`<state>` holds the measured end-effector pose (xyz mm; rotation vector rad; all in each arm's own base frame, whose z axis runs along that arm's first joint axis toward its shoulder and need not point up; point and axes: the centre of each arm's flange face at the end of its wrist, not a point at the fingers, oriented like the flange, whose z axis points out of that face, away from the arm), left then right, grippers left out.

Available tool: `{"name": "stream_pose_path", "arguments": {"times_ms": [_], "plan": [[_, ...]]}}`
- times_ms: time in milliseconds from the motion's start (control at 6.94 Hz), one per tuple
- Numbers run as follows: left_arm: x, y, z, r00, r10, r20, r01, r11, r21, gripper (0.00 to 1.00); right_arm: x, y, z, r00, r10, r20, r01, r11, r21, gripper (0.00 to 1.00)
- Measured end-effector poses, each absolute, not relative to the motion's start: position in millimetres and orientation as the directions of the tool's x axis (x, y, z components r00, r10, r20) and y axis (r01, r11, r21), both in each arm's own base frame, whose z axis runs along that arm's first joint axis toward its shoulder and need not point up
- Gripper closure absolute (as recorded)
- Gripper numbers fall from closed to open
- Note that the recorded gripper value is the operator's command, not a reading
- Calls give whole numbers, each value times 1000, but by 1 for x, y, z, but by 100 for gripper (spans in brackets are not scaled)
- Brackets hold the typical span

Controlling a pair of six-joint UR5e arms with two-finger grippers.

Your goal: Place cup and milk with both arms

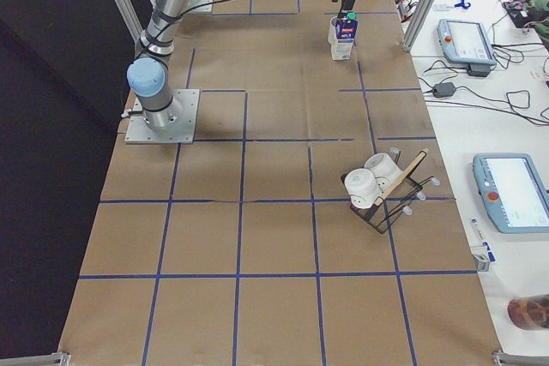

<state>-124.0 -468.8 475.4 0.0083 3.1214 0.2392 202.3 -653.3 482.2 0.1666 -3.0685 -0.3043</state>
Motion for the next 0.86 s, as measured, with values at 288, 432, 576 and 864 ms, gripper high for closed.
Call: {"name": "stream_pose_path", "arguments": {"times_ms": [288,432,576,864], "plan": [[-124,-469,475,-1000,6,-11,4,988,152,0,155,-595,493,-996,-83,32,-72,965,251,0],[-124,-469,475,-1000,6,-11,4,988,152,0,141,-561,488,-998,-62,33,-53,976,213,0],[-124,-469,475,-1000,6,-11,4,988,152,0,130,-531,479,-999,-34,33,-29,989,144,0],[-124,-469,475,-1000,6,-11,4,988,152,0,123,-489,480,-999,11,32,13,999,43,0]]}}
